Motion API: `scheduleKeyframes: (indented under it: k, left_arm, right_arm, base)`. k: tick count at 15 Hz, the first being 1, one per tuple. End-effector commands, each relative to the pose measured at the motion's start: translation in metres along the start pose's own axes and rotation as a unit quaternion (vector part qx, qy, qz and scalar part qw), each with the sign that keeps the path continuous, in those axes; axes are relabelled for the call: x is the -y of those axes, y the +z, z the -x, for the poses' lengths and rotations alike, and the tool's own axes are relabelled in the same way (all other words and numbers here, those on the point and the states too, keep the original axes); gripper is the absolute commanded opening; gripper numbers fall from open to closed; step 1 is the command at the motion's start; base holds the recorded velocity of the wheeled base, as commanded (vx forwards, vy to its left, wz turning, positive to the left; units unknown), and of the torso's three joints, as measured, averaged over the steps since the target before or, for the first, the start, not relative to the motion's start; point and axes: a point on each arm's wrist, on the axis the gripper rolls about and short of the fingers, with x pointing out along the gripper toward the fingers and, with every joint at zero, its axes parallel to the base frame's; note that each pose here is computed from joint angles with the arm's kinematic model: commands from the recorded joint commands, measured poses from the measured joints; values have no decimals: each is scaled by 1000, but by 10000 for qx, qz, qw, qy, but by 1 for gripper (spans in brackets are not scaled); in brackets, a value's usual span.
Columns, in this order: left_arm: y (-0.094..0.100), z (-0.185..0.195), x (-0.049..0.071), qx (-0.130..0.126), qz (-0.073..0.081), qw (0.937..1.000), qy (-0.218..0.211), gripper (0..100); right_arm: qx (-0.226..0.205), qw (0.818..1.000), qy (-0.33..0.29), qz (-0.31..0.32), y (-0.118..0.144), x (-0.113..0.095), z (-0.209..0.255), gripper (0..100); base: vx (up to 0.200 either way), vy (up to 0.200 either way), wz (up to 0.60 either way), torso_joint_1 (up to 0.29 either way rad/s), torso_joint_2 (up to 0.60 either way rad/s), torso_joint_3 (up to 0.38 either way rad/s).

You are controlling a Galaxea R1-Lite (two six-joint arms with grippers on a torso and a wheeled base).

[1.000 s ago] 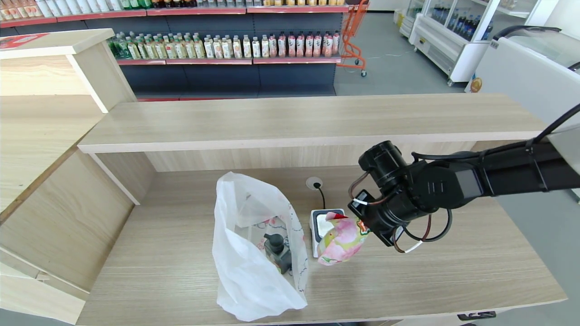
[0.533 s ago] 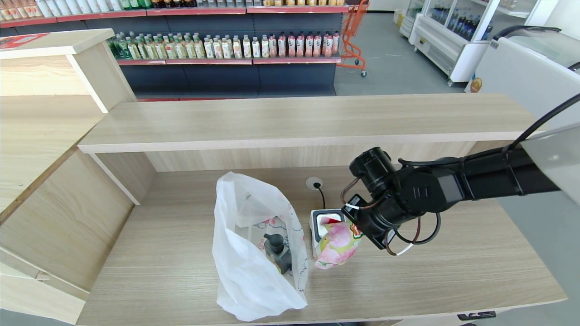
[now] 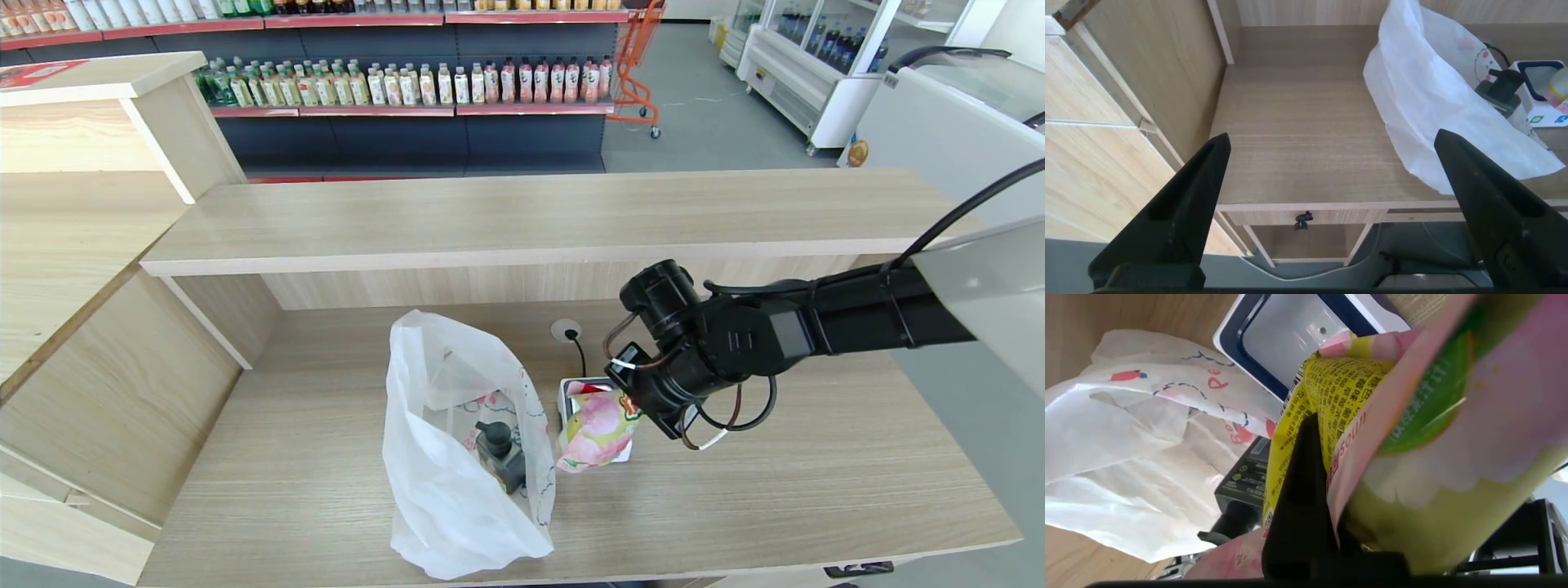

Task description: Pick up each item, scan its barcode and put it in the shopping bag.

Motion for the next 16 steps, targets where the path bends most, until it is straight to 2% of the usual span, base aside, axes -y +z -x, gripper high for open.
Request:
scheduleKeyframes:
  k: [1, 8, 16]
  left_arm:
    - [0, 0, 0, 2, 0, 10000, -2, 100]
    - [0, 0, 0, 2, 0, 10000, -2, 100]
    - [0, 0, 0, 2, 0, 10000, 5, 100]
  right_arm:
    - [-4, 10000, -30, -4, 0, 1, -1, 0]
    - [27, 9997, 71, -221, 3, -2, 0, 0]
    - [-87, 9961, 166, -860, 3, -6, -6, 0]
  base:
    - [0, 0, 0, 0, 0, 0]
    - [0, 0, 0, 0, 0, 0]
    - [0, 0, 0, 0, 0, 0]
